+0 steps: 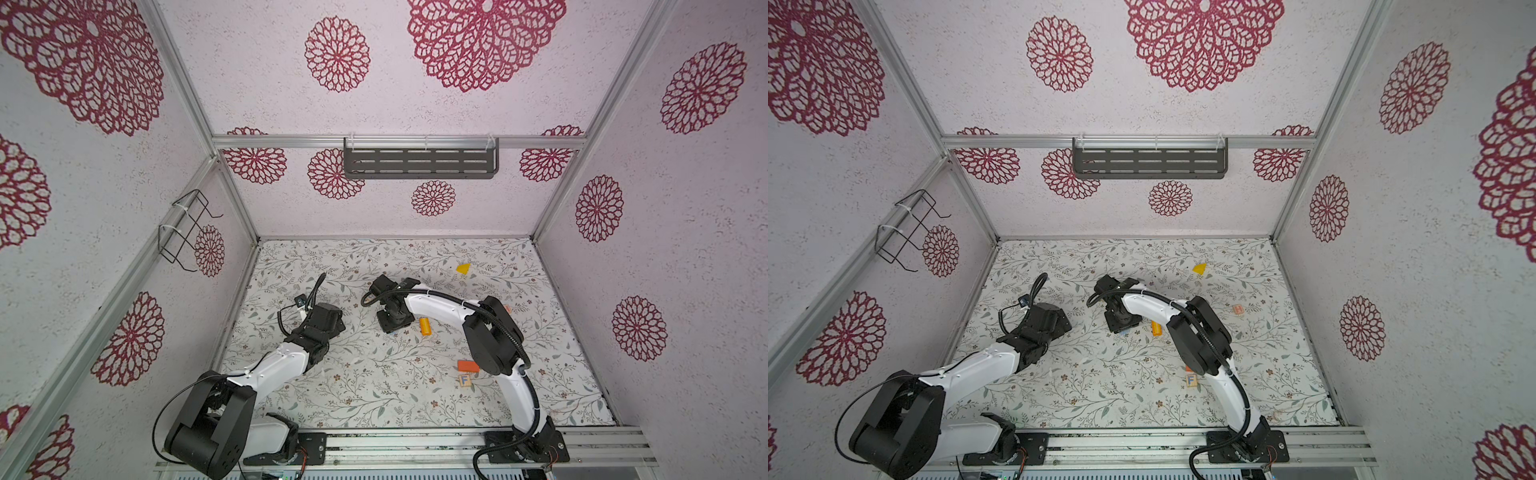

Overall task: Build the wood block tower
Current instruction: 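Lower the right gripper and close it on the blue block, then stand the blue block upright beside the orange Supermarket block with the right gripper, then open the right gripper and move it over the red-orange block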

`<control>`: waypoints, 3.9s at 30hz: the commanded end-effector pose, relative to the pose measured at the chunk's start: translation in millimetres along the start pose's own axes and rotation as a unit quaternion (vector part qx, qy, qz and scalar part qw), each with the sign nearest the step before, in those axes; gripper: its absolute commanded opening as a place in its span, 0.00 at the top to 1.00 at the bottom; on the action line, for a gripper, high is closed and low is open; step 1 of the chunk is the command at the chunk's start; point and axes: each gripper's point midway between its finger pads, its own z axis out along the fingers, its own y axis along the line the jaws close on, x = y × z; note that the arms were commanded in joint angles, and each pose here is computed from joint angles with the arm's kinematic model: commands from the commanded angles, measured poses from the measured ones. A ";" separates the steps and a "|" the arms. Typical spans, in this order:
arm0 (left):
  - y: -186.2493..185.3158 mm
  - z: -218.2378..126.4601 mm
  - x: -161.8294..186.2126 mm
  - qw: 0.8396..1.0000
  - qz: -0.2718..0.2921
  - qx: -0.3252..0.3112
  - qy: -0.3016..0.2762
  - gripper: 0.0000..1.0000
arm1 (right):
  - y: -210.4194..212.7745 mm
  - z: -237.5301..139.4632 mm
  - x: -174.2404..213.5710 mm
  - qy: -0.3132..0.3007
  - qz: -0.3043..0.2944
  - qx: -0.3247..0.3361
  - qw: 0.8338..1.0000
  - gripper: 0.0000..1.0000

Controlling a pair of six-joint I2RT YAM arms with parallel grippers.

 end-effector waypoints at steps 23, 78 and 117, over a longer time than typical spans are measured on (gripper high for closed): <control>-11.8 -2.8 -7.5 0.999 -0.017 0.036 -0.004 0.03 | -40.1 -40.6 23.9 -0.044 0.127 0.040 0.990 0.79; -21.2 7.7 2.6 0.999 0.002 0.047 0.019 0.03 | -65.2 -11.5 36.0 -0.019 0.138 0.056 0.989 0.55; -38.1 -122.7 -4.6 0.985 0.069 0.126 0.100 0.12 | -138.1 -165.8 172.0 -0.153 0.186 0.019 0.970 0.33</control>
